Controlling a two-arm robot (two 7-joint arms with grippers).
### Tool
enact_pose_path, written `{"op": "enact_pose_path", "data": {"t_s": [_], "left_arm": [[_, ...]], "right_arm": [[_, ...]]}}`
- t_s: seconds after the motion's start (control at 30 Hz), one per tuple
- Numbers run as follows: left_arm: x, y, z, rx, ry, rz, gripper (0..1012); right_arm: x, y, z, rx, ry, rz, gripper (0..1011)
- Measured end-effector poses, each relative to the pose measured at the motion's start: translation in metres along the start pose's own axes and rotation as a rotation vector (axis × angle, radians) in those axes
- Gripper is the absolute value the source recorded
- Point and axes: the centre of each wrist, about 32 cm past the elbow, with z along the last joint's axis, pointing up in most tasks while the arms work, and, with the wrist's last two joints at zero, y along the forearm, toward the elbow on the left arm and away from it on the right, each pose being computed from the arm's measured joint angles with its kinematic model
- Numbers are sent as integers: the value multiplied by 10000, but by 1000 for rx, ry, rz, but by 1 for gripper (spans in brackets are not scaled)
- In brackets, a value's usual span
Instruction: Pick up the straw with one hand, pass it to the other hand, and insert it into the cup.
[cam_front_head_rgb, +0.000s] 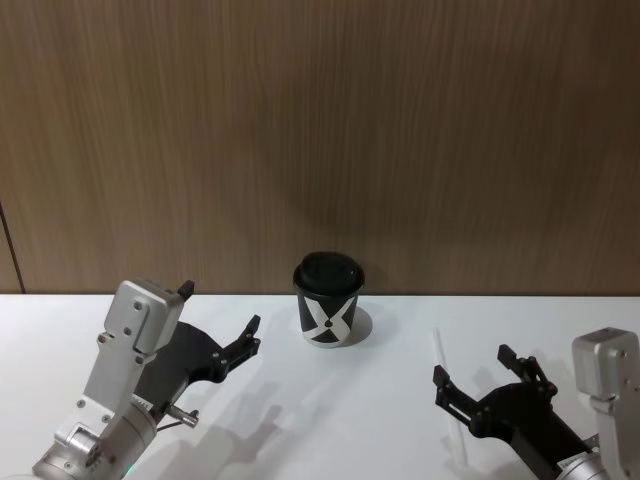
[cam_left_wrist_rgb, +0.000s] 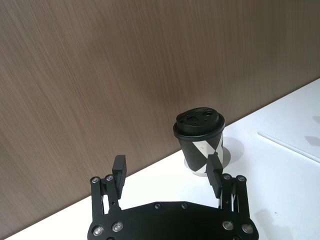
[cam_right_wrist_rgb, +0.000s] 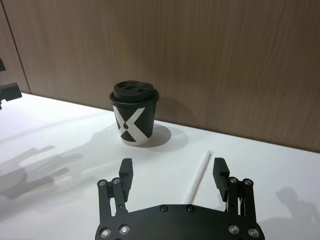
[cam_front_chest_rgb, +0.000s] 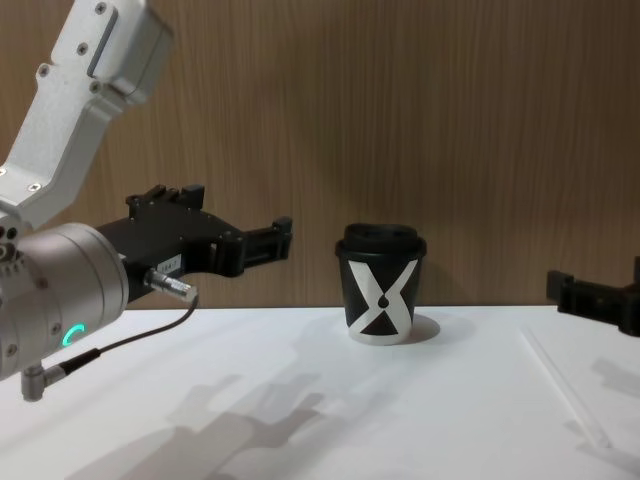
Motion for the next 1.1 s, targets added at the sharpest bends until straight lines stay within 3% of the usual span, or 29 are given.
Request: {"op": "enact_pose_path", "data": {"t_s": [0.47,0.8,1.1], "left_arm": [[0,0,0,0,0,0,1000],[0,0,0,0,0,0,1000],[0,0,0,0,0,0,1000]], "right_arm": [[-12,-20,-48,-79,23,57,1001],[25,-59,-16,-158,-5,110,1001],[50,-81,26,-214,21,130,1001]]}}
